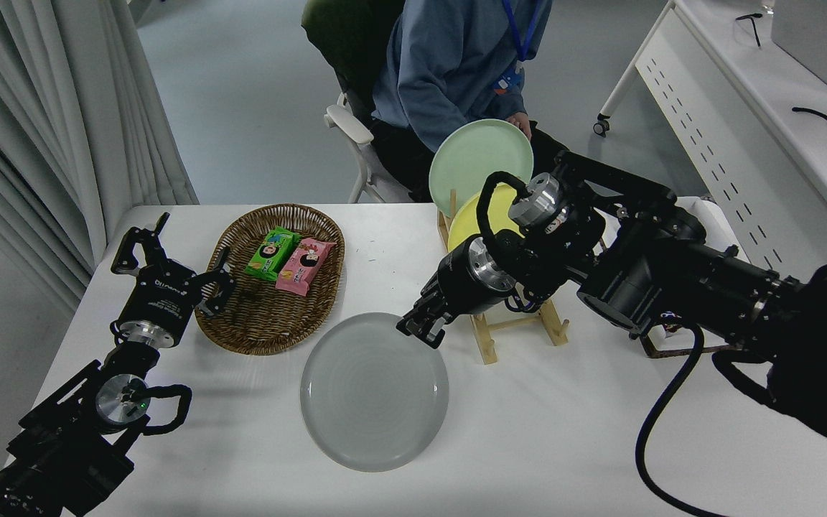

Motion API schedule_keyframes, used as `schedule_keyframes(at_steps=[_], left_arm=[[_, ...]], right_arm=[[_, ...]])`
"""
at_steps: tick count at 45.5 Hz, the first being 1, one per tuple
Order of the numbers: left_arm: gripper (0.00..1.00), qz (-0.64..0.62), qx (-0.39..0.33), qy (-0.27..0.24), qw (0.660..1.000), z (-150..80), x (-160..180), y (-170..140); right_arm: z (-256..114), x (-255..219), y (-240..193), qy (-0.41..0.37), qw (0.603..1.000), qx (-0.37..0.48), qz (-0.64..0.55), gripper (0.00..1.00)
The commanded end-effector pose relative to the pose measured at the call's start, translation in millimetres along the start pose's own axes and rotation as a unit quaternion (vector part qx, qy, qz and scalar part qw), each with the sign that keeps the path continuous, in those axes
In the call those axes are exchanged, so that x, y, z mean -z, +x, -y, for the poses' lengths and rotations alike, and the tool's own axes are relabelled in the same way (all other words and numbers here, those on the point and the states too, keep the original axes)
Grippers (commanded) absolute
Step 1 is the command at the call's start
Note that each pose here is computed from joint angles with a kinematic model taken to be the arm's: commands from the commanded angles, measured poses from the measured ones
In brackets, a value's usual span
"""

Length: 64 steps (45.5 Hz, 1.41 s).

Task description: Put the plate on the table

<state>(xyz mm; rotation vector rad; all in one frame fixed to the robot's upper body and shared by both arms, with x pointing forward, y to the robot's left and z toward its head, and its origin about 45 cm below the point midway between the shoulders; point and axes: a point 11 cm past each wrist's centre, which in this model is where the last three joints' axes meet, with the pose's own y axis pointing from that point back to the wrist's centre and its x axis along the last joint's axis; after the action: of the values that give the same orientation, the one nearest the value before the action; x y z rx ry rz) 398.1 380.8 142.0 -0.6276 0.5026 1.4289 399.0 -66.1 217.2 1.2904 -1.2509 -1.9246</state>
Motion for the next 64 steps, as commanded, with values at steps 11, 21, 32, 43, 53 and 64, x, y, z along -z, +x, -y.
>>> schedule_keyframes(at_steps=[11,21,32,43,53,64], left_arm=[[1.00,0.000,0.000,0.000,1.000,0,0,0],[1.00,0.000,-0.001,0.000,1.000,0,0,0],[1.00,0.000,0.000,0.000,1.000,0,0,0],[1.00,0.000,0.000,0.000,1.000,0,0,0],[1.00,0.000,-0.001,0.000,1.000,0,0,0],[1.00,0.000,-0.001,0.000,1.000,0,0,0]], right_arm=[[32,25,57,-0.008,0.993,-0.025,0.119,0.00],[46,33,90,-0.012,0.983,-0.027,0.182,0.00],[57,23,102,-0.036,0.978,-0.025,0.202,0.00],[65,18,113,-0.046,0.975,-0.029,0.215,0.00],[71,14,121,-0.056,0.971,-0.025,0.231,0.00],[71,15,122,-0.056,0.970,-0.022,0.237,0.00]])
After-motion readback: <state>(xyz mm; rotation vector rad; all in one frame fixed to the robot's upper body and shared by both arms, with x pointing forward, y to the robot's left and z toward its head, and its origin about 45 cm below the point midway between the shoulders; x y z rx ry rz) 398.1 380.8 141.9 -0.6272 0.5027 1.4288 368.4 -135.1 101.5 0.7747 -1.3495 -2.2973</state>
